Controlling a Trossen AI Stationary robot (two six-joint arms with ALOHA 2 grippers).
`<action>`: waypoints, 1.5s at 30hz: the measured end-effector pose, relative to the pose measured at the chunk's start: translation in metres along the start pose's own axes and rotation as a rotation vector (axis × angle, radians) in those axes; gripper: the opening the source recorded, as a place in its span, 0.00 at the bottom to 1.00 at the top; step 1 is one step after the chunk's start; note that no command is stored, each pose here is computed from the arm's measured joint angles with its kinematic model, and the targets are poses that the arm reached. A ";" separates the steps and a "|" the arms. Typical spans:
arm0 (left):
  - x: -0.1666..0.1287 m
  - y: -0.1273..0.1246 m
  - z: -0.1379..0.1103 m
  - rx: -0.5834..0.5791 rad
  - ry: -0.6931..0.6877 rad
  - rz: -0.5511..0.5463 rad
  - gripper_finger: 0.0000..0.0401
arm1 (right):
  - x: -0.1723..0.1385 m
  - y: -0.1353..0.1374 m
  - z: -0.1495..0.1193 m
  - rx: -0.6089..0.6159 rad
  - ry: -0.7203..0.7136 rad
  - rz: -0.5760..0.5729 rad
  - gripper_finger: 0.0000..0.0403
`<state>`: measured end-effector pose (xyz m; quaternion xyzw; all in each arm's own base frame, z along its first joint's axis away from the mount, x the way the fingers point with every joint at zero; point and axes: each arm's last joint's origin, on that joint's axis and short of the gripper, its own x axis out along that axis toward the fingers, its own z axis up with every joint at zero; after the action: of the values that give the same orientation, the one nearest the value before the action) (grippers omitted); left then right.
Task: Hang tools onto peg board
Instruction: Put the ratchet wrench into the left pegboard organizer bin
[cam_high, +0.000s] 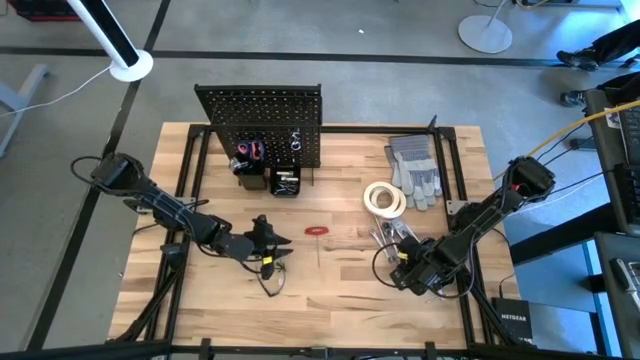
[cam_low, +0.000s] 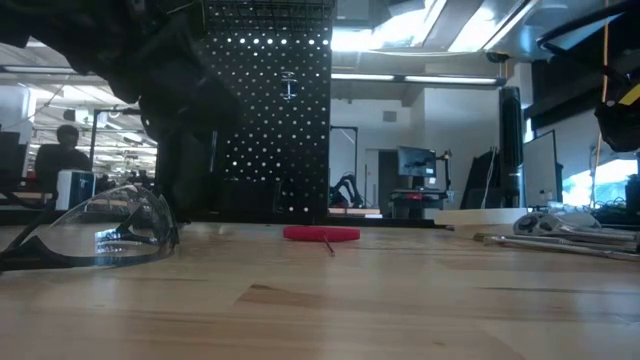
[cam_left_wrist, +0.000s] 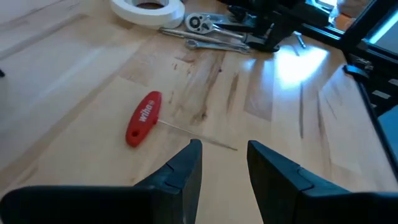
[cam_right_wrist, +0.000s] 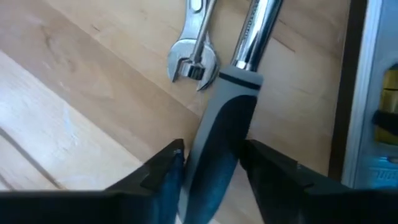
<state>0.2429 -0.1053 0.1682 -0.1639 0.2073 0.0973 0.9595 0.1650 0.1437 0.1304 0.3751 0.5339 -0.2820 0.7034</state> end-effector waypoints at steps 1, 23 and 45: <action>0.000 0.001 0.000 0.000 -0.001 0.003 0.29 | 0.000 0.000 0.000 0.000 -0.003 -0.002 0.40; -0.002 -0.001 0.002 0.010 -0.009 -0.008 0.29 | -0.044 0.032 0.005 -0.179 -0.044 -0.064 0.24; -0.033 0.008 0.031 -0.021 -0.060 -0.020 0.29 | 0.001 0.020 0.059 -0.548 -0.281 0.026 0.26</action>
<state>0.2228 -0.0907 0.2069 -0.1729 0.1756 0.0950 0.9645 0.2135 0.1059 0.1424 0.1357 0.4826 -0.1676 0.8489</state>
